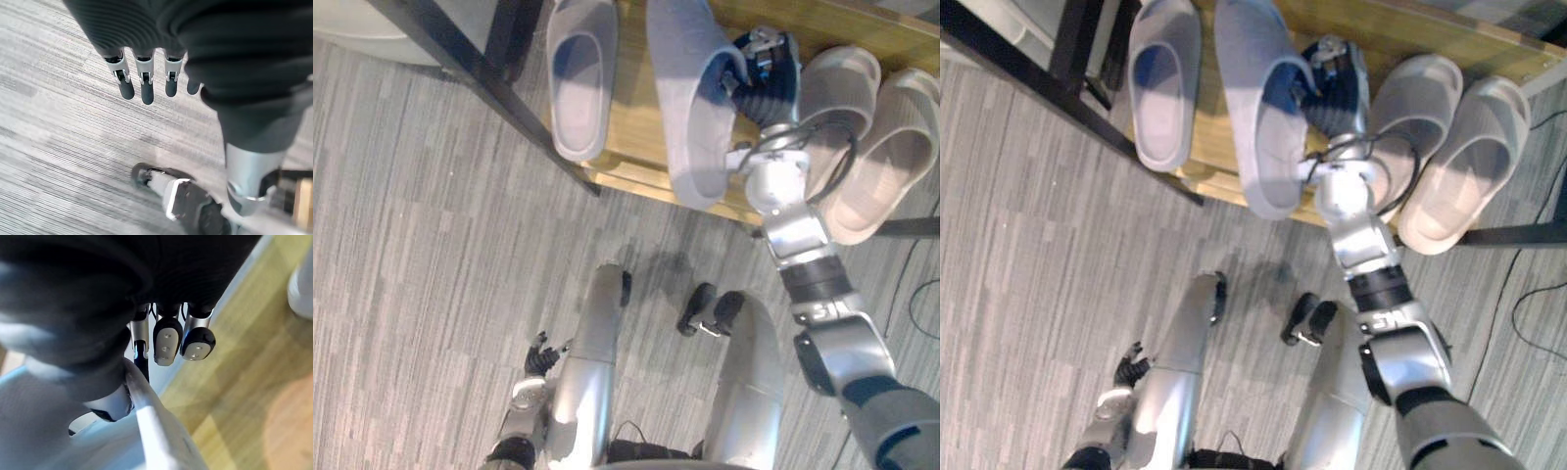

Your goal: Organize the slippers on the shoe rack

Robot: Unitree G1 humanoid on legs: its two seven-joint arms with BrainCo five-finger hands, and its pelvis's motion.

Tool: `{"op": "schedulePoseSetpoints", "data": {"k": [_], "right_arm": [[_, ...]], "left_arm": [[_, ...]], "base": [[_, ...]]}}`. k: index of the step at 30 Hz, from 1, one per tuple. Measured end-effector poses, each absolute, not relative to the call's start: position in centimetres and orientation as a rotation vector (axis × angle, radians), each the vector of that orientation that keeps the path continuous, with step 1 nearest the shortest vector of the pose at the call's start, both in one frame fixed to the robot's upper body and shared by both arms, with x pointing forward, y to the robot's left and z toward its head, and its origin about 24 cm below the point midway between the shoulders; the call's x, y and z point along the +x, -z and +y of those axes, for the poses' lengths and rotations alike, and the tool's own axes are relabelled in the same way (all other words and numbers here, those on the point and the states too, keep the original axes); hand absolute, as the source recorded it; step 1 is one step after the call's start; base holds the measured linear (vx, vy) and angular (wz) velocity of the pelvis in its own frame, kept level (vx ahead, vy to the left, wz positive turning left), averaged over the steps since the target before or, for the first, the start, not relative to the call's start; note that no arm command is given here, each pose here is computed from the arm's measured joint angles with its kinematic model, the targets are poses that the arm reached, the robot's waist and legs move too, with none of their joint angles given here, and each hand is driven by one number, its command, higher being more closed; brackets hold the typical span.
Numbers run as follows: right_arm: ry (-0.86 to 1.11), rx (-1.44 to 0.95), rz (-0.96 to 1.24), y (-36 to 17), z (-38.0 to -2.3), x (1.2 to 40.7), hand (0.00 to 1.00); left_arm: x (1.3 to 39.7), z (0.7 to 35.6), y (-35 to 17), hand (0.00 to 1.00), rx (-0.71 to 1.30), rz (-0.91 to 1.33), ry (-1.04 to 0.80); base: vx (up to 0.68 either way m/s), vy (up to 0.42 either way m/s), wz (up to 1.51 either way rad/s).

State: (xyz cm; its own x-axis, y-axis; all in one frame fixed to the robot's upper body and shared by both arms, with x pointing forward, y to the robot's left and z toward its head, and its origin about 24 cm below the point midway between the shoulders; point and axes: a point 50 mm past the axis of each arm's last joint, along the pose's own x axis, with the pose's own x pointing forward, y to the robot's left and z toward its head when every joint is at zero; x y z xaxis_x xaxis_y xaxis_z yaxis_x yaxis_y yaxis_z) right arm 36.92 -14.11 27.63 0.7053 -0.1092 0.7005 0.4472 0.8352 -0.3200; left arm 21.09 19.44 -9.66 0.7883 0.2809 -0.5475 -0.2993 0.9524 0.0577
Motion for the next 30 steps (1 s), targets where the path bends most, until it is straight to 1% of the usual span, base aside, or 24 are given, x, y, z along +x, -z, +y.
{"op": "schedulePoseSetpoints", "data": {"k": [5, 8, 9, 12, 22, 30], "right_arm": [[0.353, -0.451, -0.676, -27.7, -13.7, 37.8, 1.0], [0.371, -0.454, -0.613, -26.9, -13.8, 38.6, 1.0], [0.385, -0.428, -0.573, -26.4, -13.6, 39.0, 0.0], [0.418, -0.401, -0.556, -26.5, -13.8, 39.3, 0.0], [0.419, -0.285, -0.551, -27.0, -12.9, 39.2, 0.0], [0.422, -0.236, -0.546, -25.6, -12.7, 38.5, 0.0]], "left_arm": [[21.7, 19.5, 9.3, 0.0, -0.042, 0.565, -0.336], [21.9, 19.5, 9.1, 0.0, -0.038, 0.559, -0.344], [22.1, 19.5, 9.1, 0.0, -0.037, 0.557, -0.344], [22.8, 19.0, 8.7, 0.0, -0.033, 0.539, -0.325], [23.4, 18.9, 8.3, 0.0, -0.049, 0.529, -0.343], [23.7, 18.8, 8.2, 0.0, -0.05, 0.524, -0.34]], "base": [[-0.02, -0.011, 0.03], [-0.03, -0.013, 0.1], [-0.02, -0.013, 0.08], [-0.02, -0.021, 0.05], [-0.01, -0.013, 0.04], [0.0, 0.0, 0.0]]}}
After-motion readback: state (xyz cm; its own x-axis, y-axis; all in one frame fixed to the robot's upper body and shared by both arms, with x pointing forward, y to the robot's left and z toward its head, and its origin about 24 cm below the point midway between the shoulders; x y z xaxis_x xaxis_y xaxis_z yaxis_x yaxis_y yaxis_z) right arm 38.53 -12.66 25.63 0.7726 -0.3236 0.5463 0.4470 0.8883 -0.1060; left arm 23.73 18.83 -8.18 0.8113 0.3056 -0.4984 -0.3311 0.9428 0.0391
